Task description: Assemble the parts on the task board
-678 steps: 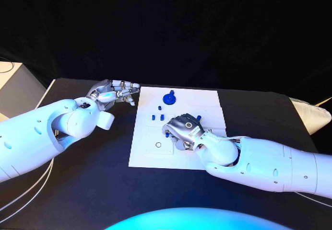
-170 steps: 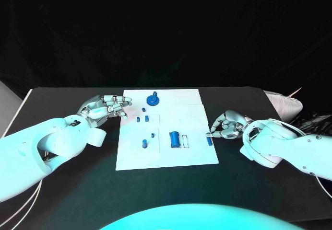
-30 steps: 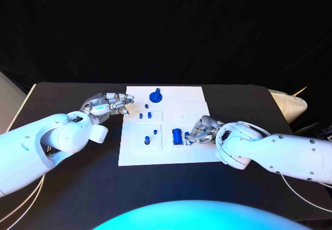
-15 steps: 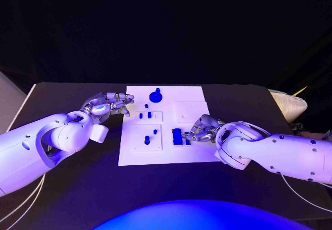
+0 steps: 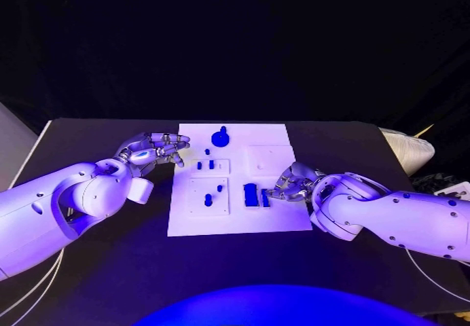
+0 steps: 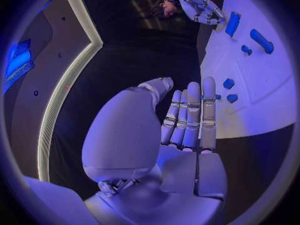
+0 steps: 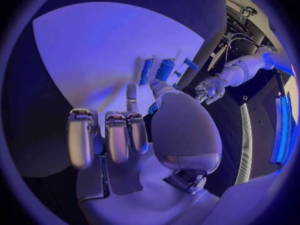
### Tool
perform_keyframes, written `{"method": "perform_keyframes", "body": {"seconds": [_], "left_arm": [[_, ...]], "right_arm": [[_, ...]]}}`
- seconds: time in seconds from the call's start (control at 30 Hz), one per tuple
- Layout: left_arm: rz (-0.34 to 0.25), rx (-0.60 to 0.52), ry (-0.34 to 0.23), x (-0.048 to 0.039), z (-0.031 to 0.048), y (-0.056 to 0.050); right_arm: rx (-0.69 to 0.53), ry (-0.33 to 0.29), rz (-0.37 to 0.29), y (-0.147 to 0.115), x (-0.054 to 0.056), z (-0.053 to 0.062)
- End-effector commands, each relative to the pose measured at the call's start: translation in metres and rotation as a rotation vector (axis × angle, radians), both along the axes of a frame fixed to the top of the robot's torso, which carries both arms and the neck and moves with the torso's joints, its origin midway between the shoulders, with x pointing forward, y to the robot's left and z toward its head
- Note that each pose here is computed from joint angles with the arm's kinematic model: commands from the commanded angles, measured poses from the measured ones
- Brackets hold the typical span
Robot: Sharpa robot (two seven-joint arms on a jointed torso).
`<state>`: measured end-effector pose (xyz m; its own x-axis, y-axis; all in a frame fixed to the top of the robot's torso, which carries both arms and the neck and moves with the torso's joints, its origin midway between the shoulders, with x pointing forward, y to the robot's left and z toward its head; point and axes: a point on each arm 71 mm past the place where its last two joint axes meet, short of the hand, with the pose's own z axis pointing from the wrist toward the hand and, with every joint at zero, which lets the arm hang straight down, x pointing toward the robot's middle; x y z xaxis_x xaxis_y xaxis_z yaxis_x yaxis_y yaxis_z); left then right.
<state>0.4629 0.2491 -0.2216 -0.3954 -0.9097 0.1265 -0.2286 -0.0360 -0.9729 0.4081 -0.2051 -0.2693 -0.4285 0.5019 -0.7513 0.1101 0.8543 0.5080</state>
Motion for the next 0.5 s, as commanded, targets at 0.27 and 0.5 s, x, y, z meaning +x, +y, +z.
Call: {"method": "perform_keyframes", "body": {"seconds": [0.27,0.5], "left_arm": [[0.057,-0.056,-0.068,0.0076,0.0014,0.002],[0.209,-0.063,-0.139,0.0238,-0.0052,0.011]], "right_arm": [[0.398,-0.187,-0.033,-0.023,0.024,0.011],[0.613,-0.229,-0.163,-0.053,0.065,0.011]]}}
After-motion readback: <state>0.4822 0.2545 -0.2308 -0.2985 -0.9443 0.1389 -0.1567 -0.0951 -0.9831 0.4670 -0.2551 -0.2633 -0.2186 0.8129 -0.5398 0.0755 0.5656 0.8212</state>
